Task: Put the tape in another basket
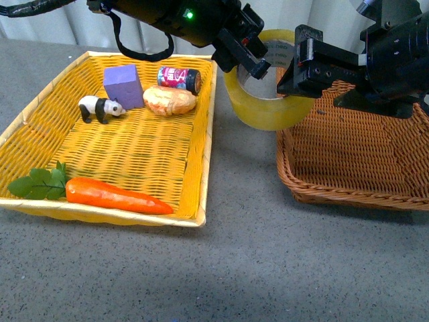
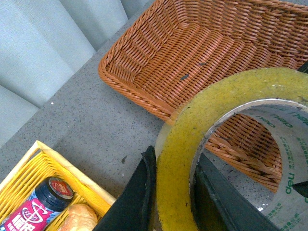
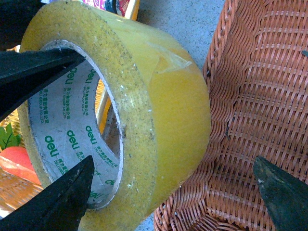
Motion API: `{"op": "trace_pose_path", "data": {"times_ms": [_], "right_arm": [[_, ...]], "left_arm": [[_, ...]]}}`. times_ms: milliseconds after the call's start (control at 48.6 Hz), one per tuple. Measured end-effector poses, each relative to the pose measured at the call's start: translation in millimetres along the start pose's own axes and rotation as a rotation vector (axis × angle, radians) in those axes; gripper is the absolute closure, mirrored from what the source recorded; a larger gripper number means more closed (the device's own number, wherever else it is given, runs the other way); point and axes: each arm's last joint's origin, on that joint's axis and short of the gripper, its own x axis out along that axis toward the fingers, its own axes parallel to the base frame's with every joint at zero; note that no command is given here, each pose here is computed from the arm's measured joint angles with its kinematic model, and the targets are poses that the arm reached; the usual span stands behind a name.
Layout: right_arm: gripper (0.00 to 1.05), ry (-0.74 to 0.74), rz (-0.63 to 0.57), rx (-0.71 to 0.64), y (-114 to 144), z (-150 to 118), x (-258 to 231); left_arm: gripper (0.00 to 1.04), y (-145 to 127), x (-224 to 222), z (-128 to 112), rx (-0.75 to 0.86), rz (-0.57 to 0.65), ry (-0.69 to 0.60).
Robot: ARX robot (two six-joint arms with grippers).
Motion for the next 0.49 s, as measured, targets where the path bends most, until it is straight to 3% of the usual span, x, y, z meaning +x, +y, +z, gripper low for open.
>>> {"op": "trace_pose_path", "data": {"times_ms": [123,370,453,494], "right_arm": [[0.23,0.002,0.008,0.013,-0.9,-0.2,1.4],[0.68,-0.016,0.0,0.07,0.0,5.9,1.3],[0.79,-0.046,-0.035,0.075,-1.3,12.5,0.4],[0.82,-0.058,-0.049,0.075,-2.7,15.3,-0.5]], "left_arm": [[0.88,-0.4,0.2,0.2,0.001,0.0,0.0],[0.88,-0.8,0.7,0.3,0.006,0.018,0.011],[0.88,-9.6,3.9,-0.5,-0.101,0.208,-0.004],[0.88,-13.3,4.8,0.5,-0.158,0.241,-0.021]]}}
